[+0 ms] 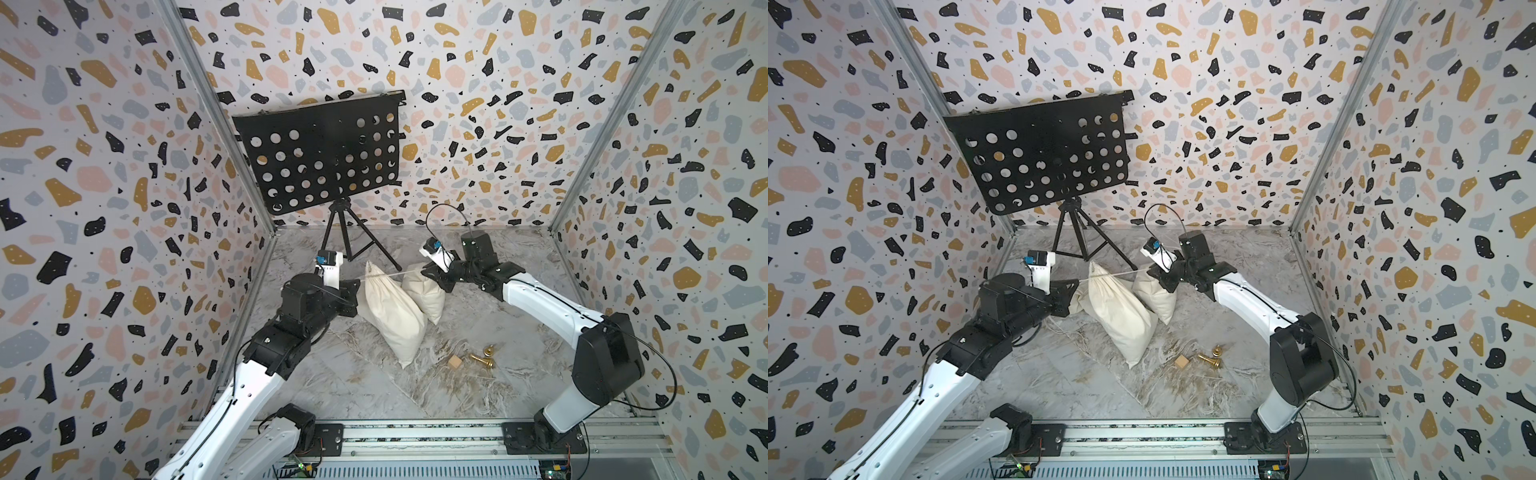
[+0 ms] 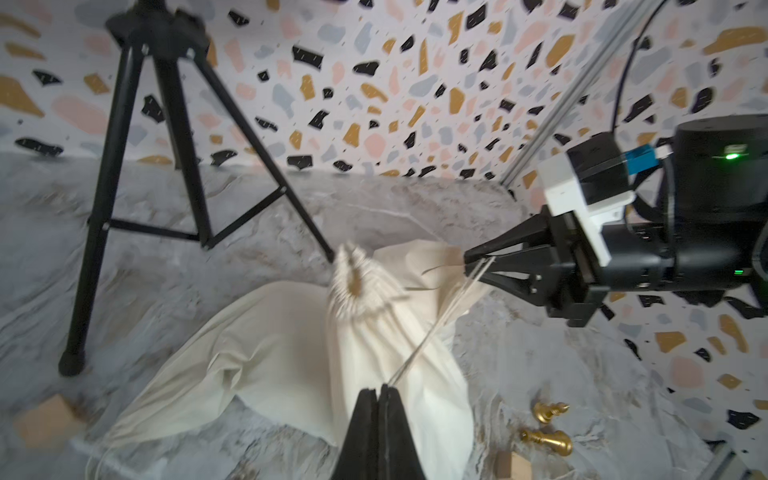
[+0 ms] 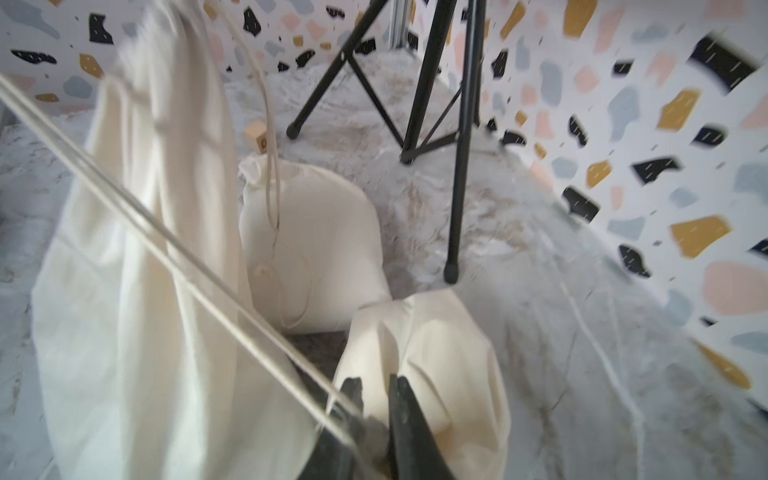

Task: Close the soil bag
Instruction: Frap the soil bag at the center of the board, then adjust the soil bag at the center of the board.

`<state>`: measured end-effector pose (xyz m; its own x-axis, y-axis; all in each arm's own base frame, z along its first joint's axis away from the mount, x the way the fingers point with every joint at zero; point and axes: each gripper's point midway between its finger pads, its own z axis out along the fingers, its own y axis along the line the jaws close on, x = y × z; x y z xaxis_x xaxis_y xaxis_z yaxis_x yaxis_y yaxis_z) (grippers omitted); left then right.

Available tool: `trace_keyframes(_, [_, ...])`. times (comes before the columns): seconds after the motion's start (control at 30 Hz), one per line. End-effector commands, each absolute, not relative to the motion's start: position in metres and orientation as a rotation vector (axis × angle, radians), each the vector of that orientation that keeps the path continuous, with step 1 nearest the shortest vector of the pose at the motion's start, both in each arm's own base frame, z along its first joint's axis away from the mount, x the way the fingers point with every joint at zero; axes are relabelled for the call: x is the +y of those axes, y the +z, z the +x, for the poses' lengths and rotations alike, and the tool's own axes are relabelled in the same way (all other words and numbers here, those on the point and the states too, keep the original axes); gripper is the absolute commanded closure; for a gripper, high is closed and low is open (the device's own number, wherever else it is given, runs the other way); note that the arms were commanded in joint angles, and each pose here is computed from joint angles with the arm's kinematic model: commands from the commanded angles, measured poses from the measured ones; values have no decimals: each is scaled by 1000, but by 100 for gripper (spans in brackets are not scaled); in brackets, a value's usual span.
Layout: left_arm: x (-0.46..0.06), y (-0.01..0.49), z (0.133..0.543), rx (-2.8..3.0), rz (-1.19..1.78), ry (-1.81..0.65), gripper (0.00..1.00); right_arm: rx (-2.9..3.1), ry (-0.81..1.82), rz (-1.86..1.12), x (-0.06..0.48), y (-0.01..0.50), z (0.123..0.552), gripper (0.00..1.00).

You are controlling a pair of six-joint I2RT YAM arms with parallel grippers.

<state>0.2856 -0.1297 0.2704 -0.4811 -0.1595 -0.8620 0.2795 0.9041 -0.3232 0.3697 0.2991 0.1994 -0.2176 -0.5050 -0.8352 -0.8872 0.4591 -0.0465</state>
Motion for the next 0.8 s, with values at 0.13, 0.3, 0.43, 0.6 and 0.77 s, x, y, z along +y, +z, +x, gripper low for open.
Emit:
trace_keyframes(0.13, [-59,228,312,1891,-261,-216,100,2008,435,-817,235,221,374,43])
trace_keyframes(0.3, [-22,200,299,1876,-378,-54,79,1885,384,-608,174,246,365,18])
trace_keyframes(0.43, [-3,216,284,1762,-418,-15,20,1941,118,-240,83,211,374,1])
trace_keyframes(0.6, [26,218,278,1691,-438,185,0,1950,-145,109,1,158,366,1])
trace_keyframes(0.77, [57,185,285,1712,-444,393,0,1960,-186,100,-8,140,374,1])
